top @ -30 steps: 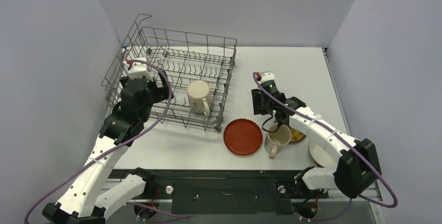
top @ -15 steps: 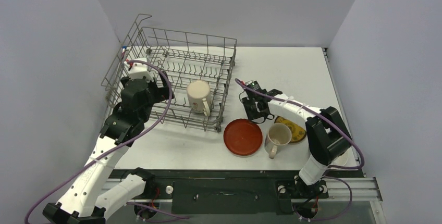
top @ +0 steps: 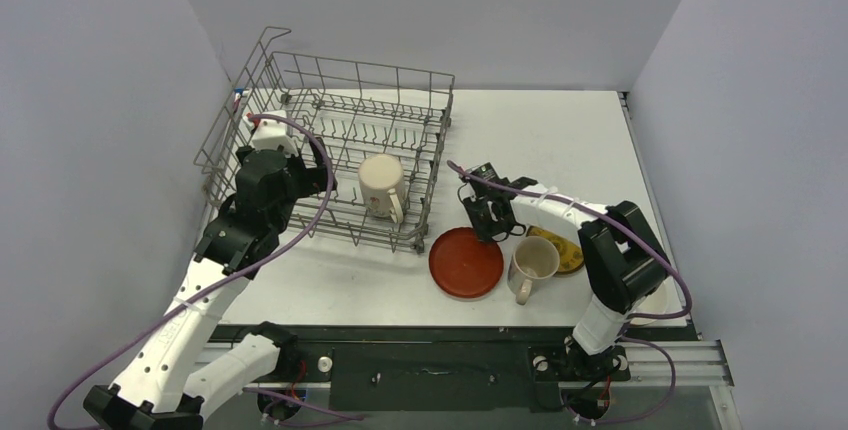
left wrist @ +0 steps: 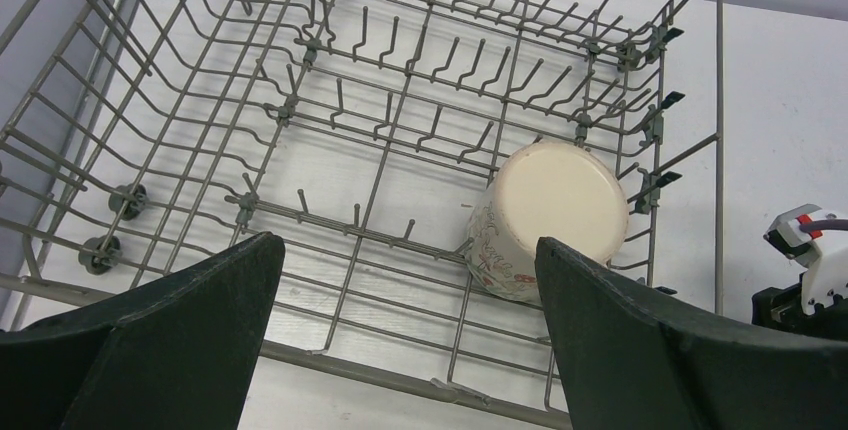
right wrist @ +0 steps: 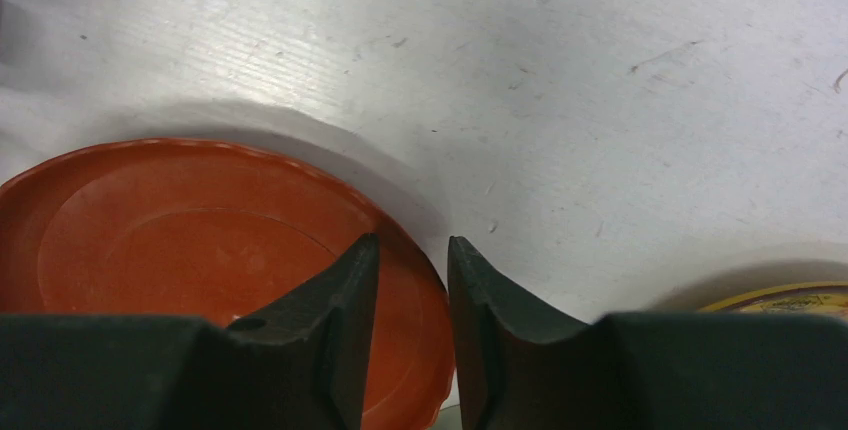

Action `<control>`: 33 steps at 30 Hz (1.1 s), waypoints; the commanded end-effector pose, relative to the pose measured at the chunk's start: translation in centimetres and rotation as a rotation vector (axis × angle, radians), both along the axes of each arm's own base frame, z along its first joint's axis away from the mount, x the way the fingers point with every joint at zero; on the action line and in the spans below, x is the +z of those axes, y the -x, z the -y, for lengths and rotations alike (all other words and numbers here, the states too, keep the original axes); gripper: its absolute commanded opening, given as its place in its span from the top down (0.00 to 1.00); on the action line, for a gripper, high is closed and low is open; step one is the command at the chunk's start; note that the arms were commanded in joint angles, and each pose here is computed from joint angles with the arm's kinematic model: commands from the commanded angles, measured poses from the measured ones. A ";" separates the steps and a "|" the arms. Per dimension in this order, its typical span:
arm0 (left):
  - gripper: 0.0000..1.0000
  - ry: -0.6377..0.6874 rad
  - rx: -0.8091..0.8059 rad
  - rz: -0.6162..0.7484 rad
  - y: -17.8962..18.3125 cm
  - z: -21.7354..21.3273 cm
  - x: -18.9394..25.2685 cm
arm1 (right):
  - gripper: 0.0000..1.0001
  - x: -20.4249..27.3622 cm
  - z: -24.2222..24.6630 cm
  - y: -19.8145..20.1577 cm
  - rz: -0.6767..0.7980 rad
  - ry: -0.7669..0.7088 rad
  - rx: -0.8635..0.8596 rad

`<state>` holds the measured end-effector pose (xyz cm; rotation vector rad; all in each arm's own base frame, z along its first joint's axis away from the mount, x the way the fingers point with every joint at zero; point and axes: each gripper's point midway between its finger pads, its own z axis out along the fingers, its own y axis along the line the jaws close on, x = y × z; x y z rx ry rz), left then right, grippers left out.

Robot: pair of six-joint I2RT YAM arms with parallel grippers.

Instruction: Load the mixed dishes into the dish rack

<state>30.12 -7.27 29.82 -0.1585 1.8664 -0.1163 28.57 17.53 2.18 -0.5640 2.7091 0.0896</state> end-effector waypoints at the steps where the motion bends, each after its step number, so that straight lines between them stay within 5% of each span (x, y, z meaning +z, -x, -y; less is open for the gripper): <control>1: 0.04 0.019 -0.013 0.048 -0.6 0.3 1.3 | 0.74 0.2 -1.8 -0.1 0.022 -0.025 0.057; 10: 0.04 0.017 -0.014 0.045 -0.7 0.4 1.2 | 1.00 1.0 -2.2 -0.8 0.073 -0.001 0.075; 23: 0.03 0.016 -0.021 0.038 -0.8 0.5 1.0 | 1.00 6.0 0.9 -1.1 0.283 0.050 0.046; 33: 0.03 0.019 -0.031 0.033 -0.9 0.8 0.8 | 1.00 12.8 5.3 -3.4 0.612 0.055 -0.282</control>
